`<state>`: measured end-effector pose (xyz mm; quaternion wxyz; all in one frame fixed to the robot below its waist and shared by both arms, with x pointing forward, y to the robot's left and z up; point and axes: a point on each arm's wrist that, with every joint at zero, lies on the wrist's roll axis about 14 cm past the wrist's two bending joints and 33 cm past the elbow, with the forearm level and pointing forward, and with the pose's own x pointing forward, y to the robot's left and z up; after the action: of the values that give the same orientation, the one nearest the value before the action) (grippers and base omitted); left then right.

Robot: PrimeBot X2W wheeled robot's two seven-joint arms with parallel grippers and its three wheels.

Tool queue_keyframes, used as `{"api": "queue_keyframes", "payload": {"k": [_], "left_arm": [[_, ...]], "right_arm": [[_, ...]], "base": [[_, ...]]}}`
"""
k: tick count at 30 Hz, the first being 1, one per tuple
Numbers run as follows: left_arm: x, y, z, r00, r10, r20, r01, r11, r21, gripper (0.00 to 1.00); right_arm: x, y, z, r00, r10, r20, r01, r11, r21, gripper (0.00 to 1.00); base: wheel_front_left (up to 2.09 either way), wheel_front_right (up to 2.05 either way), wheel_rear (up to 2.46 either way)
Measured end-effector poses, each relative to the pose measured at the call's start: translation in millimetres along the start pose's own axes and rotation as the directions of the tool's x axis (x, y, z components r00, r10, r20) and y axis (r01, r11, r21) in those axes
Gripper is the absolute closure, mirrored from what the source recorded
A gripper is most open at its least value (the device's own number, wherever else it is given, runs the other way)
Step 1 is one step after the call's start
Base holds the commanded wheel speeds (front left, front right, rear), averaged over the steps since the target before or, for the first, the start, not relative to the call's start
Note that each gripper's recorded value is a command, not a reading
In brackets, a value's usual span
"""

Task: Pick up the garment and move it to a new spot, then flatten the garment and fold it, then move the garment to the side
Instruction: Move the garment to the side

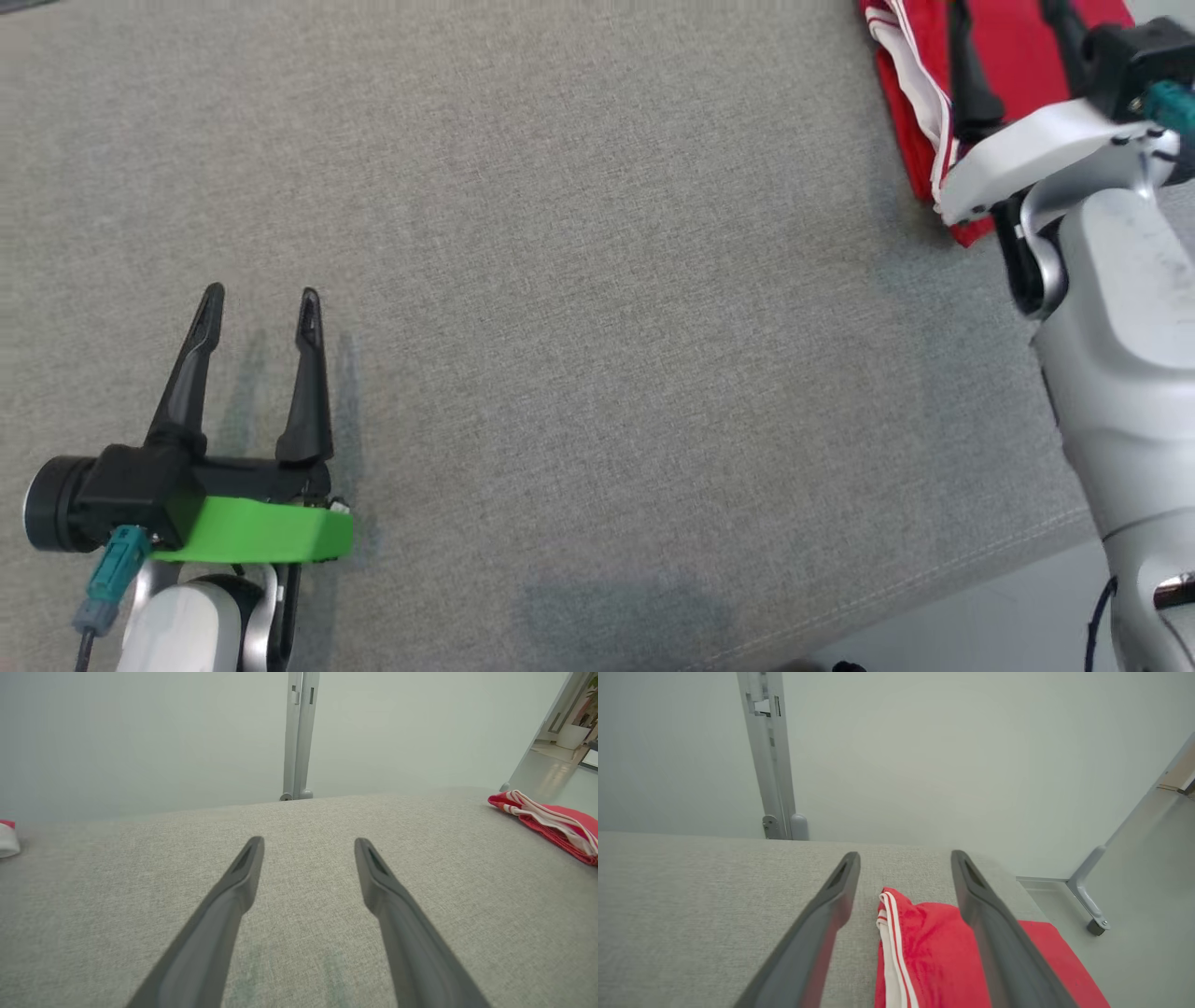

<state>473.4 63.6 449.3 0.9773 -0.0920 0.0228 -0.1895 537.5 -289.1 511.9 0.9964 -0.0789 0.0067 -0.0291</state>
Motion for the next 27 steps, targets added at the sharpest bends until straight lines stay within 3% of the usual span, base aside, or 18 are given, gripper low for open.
{"api": "queue_keyframes", "payload": {"k": [8, 16, 27], "left_arm": [[-32, 18, 19, 0.991, 0.126, 0.039, -0.125, 0.992, -0.028, 0.0], [-89, 35, 14, 0.965, 0.261, -0.001, -0.261, 0.965, -0.033, 0.0], [-156, 52, 22, 0.915, 0.404, 0.02, -0.402, 0.914, -0.059, 0.0]], "right_arm": [[-37, 50, 24, 0.991, 0.104, 0.08, -0.112, 0.988, 0.104, 0.0], [-82, 82, 41, 0.982, 0.102, 0.159, -0.141, 0.957, 0.254, 0.0], [-139, 128, 30, 0.972, 0.174, 0.158, -0.214, 0.932, 0.294, 0.0]], "base": [[0.0, 0.0, 0.0], [0.0, 0.0, 0.0], [0.0, 0.0, 0.0]]}}
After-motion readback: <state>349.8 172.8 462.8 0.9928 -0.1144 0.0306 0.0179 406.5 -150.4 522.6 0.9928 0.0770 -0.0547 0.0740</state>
